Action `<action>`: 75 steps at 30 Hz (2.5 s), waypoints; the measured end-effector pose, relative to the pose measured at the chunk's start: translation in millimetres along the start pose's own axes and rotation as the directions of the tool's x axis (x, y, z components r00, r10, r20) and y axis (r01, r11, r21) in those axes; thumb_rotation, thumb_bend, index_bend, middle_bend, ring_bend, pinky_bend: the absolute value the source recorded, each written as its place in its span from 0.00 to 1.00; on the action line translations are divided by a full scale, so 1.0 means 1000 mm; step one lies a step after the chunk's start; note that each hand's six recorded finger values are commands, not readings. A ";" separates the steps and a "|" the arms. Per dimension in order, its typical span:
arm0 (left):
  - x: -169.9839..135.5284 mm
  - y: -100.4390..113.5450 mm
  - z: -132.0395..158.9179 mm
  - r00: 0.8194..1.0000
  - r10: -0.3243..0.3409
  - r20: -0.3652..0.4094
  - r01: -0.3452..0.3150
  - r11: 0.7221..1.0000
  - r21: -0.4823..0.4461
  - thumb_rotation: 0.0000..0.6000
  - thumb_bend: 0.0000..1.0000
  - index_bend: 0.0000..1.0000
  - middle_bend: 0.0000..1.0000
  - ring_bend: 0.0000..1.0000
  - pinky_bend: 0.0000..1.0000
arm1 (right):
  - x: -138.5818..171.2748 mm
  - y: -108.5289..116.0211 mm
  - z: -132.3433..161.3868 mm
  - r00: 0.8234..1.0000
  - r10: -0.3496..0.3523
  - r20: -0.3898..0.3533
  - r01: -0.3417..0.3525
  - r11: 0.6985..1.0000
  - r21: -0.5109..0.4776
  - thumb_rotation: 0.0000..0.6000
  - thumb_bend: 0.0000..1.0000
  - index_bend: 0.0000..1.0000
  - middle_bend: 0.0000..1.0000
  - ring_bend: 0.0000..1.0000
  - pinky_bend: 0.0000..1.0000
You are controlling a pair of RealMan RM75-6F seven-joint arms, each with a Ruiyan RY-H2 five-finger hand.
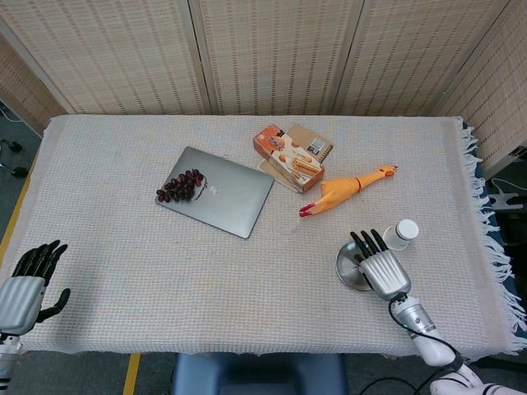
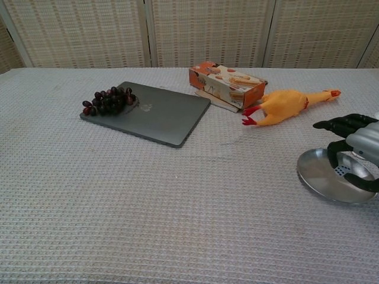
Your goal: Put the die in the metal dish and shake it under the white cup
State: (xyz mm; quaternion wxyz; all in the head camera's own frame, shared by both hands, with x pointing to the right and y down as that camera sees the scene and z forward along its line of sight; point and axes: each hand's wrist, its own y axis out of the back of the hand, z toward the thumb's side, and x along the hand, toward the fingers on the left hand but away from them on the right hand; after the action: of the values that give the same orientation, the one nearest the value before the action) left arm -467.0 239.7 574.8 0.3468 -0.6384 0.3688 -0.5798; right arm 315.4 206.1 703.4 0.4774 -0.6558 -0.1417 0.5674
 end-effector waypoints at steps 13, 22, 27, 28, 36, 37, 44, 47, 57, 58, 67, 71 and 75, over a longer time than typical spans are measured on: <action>-0.001 -0.001 0.002 1.000 -0.001 0.005 0.001 1.000 0.003 1.00 0.40 0.00 0.00 0.00 0.09 | 0.015 0.009 -0.017 1.000 0.027 0.014 -0.026 0.998 -0.063 1.00 0.23 0.00 0.00 0.00 0.05; 0.000 -0.003 0.004 1.000 -0.009 0.006 0.009 1.000 0.009 1.00 0.41 0.00 0.00 0.00 0.09 | 0.013 0.053 -0.086 0.992 0.008 0.125 0.020 0.975 -0.221 1.00 0.23 0.00 0.00 0.00 0.08; 0.000 -0.006 0.006 1.000 -0.020 0.009 0.020 1.000 0.020 1.00 0.41 0.00 0.00 0.00 0.09 | 0.002 0.057 -0.108 0.985 0.066 0.160 -0.026 0.971 -0.237 1.00 0.23 0.00 0.00 0.00 0.08; 0.001 -0.006 0.006 1.000 -0.021 0.008 0.021 1.000 0.022 1.00 0.41 0.00 0.00 0.00 0.09 | 0.000 0.056 -0.110 0.983 0.080 0.165 -0.038 0.969 -0.243 1.00 0.23 0.00 0.00 0.00 0.08; 0.002 -0.009 0.007 1.000 -0.027 0.006 0.026 0.999 0.025 1.00 0.41 0.00 0.00 0.00 0.09 | -0.017 0.042 -0.126 0.961 0.197 0.193 -0.139 0.951 -0.276 1.00 0.23 0.07 0.06 0.00 0.13; 0.002 -0.009 0.006 1.000 -0.027 0.005 0.027 0.999 0.025 1.00 0.41 0.00 0.00 0.00 0.09 | -0.019 0.041 -0.127 0.960 0.199 0.194 -0.142 0.951 -0.273 1.00 0.23 0.08 0.09 0.00 0.14; 0.002 -0.009 0.006 1.000 -0.028 0.005 0.028 0.999 0.025 1.00 0.41 0.00 0.00 0.00 0.09 | -0.025 0.031 -0.126 0.955 0.225 0.192 -0.161 0.939 -0.303 1.00 0.23 0.22 0.17 0.00 0.19; 0.002 -0.009 0.006 1.000 -0.028 0.005 0.028 0.999 0.025 1.00 0.41 0.00 0.00 0.00 0.09 | -0.026 0.027 -0.126 0.953 0.237 0.189 -0.172 0.936 -0.307 1.00 0.23 0.24 0.18 0.00 0.19; 0.003 -0.010 0.006 0.999 -0.035 0.003 0.035 0.999 0.027 1.00 0.41 0.00 0.00 0.00 0.10 | -0.030 0.018 -0.127 0.954 0.224 0.198 -0.159 0.941 -0.297 1.00 0.23 0.32 0.20 0.00 0.20; 0.003 -0.010 0.006 0.999 -0.036 0.003 0.036 0.999 0.027 1.00 0.41 0.00 0.00 0.00 0.10 | -0.030 0.017 -0.127 0.955 0.221 0.199 -0.156 0.942 -0.296 1.00 0.23 0.34 0.21 0.00 0.20; 0.003 -0.010 0.005 0.999 -0.035 -0.001 0.035 0.999 0.026 1.00 0.41 0.00 0.00 0.00 0.10 | -0.033 0.019 -0.124 0.961 0.178 0.213 -0.110 0.948 -0.298 1.00 0.23 0.39 0.26 0.06 0.32; 0.003 -0.010 0.005 0.999 -0.039 0.000 0.039 0.999 0.025 1.00 0.41 0.00 0.00 0.00 0.10 | -0.033 0.017 -0.124 0.960 0.176 0.217 -0.106 0.948 -0.300 1.00 0.23 0.43 0.30 0.13 0.43; 0.003 -0.010 0.005 0.999 -0.036 0.000 0.036 0.999 0.023 1.00 0.41 0.00 0.00 0.00 0.10 | -0.033 0.015 -0.123 0.958 0.183 0.220 -0.108 0.943 -0.316 1.00 0.23 0.44 0.30 0.14 0.45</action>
State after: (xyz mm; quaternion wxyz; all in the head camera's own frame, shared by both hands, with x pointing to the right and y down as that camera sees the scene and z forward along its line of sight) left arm -461.7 242.2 584.0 0.3437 -0.6410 0.3503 -0.5901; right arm 407.8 117.6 699.2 0.3073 -0.6538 -0.2354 0.6502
